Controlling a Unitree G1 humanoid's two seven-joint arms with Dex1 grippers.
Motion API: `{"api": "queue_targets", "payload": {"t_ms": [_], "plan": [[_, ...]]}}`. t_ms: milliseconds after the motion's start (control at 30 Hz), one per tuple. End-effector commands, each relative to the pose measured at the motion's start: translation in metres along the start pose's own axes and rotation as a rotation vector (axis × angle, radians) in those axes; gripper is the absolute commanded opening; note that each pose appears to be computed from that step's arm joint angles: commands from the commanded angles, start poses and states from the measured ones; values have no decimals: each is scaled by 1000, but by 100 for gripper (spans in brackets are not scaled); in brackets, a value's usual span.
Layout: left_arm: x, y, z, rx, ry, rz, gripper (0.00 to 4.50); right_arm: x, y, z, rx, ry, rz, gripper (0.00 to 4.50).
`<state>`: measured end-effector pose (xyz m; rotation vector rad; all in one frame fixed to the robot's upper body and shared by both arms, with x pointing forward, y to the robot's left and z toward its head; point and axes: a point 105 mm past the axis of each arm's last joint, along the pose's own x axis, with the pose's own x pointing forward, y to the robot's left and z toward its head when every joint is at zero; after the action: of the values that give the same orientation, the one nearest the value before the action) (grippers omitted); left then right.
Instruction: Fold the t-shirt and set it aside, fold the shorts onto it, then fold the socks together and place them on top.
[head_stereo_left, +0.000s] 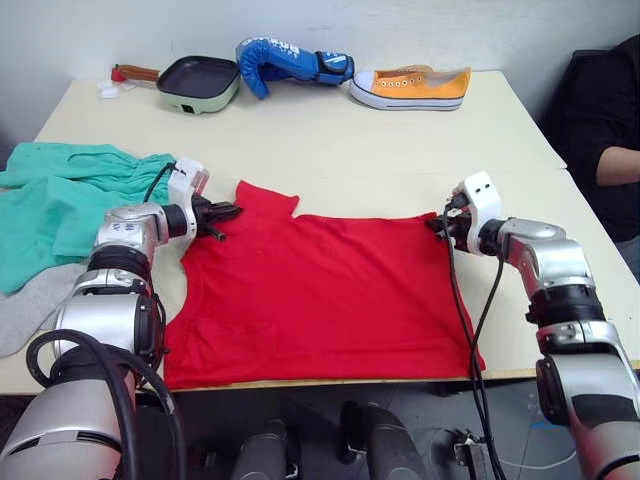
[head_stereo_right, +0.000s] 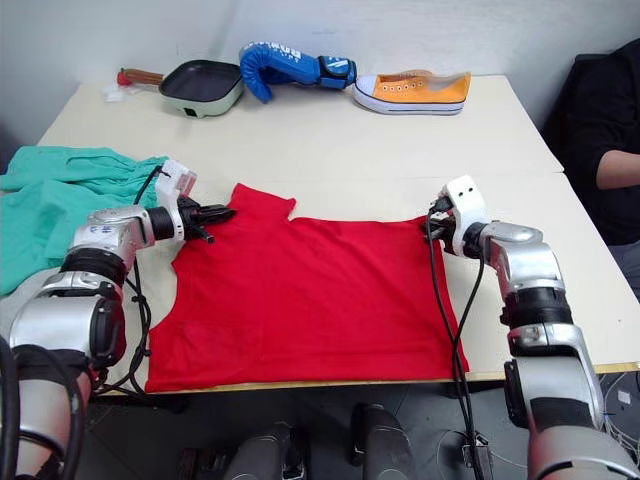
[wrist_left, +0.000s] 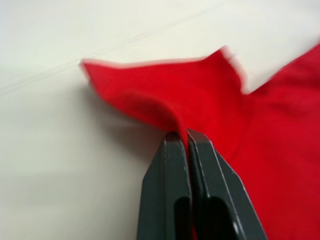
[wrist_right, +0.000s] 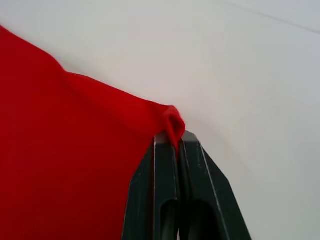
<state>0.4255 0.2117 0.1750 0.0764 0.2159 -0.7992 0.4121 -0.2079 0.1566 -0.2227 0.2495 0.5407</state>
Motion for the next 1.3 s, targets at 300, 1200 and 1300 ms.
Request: {"api": "queue_targets", "payload": {"t_ms": [300, 1200, 1300], "plan": [[-43, -40, -18, 826, 26, -212, 3, -71, 70, 15, -950, -330, 154, 0], [-68, -29, -72, 1434, 96, -14, 48, -104, 73, -71, -1460, -277, 366, 40], [-69, -14, -65, 1221, 141, 40, 138, -108, 79, -50, -1347, -304, 336, 135]]}}
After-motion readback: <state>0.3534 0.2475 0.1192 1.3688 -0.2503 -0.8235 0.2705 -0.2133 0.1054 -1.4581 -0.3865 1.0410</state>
